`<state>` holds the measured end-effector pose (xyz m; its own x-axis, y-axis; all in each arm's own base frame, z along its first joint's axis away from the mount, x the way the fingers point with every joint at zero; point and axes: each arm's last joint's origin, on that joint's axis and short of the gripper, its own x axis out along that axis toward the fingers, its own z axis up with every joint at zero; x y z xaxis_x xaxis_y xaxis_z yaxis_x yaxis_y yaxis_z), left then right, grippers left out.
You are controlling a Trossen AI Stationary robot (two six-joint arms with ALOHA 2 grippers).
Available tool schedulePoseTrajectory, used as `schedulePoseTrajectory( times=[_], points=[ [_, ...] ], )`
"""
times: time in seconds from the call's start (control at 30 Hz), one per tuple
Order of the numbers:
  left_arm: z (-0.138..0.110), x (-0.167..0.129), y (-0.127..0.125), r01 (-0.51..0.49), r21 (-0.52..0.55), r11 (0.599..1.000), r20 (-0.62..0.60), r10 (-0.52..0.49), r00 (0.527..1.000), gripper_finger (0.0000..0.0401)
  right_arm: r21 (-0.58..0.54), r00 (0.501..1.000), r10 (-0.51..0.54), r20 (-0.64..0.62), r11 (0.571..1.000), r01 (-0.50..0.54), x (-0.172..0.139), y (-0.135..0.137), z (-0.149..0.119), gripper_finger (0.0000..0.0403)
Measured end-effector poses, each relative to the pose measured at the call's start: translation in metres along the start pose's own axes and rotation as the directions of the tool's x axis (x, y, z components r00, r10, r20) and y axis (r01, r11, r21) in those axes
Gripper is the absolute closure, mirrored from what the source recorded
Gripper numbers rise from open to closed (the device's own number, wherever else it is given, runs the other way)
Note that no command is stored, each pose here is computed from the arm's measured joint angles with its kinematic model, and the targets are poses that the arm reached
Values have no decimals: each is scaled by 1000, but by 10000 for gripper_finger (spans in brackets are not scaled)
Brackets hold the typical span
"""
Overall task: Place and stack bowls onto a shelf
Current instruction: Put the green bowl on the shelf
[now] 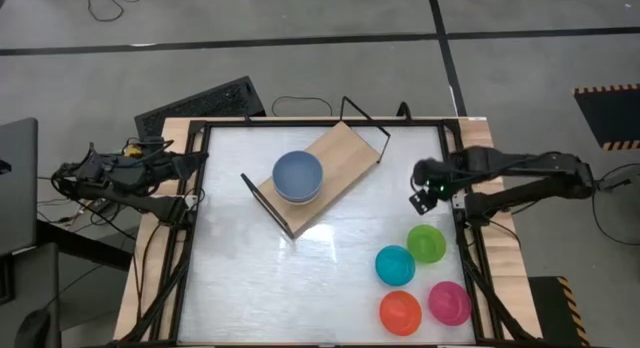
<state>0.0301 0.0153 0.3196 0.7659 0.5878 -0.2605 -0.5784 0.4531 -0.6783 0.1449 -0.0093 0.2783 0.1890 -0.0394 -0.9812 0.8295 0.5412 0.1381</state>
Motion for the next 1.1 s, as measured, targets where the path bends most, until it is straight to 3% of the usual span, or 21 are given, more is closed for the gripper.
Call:
schedulePoseTrajectory(
  times=[0.3,0.67,0.87,1.1],
  points=[
    [-1,0,-1,17,5,1000,-33,-17,999,156,-41,996,0,-89,999,-4,43,13,-26,169],
    [-2,0,-1,27,23,999,-51,-26,998,156,-255,994,-24,-106,967,-4,45,16,-40,169],
    [-2,0,-1,29,14,999,-55,-28,998,156,-266,989,-96,-110,962,64,50,14,-40,169],
    [-2,0,-1,29,13,999,-55,-29,998,156,-225,971,-186,-149,963,149,83,13,-44,169]
  ],
)
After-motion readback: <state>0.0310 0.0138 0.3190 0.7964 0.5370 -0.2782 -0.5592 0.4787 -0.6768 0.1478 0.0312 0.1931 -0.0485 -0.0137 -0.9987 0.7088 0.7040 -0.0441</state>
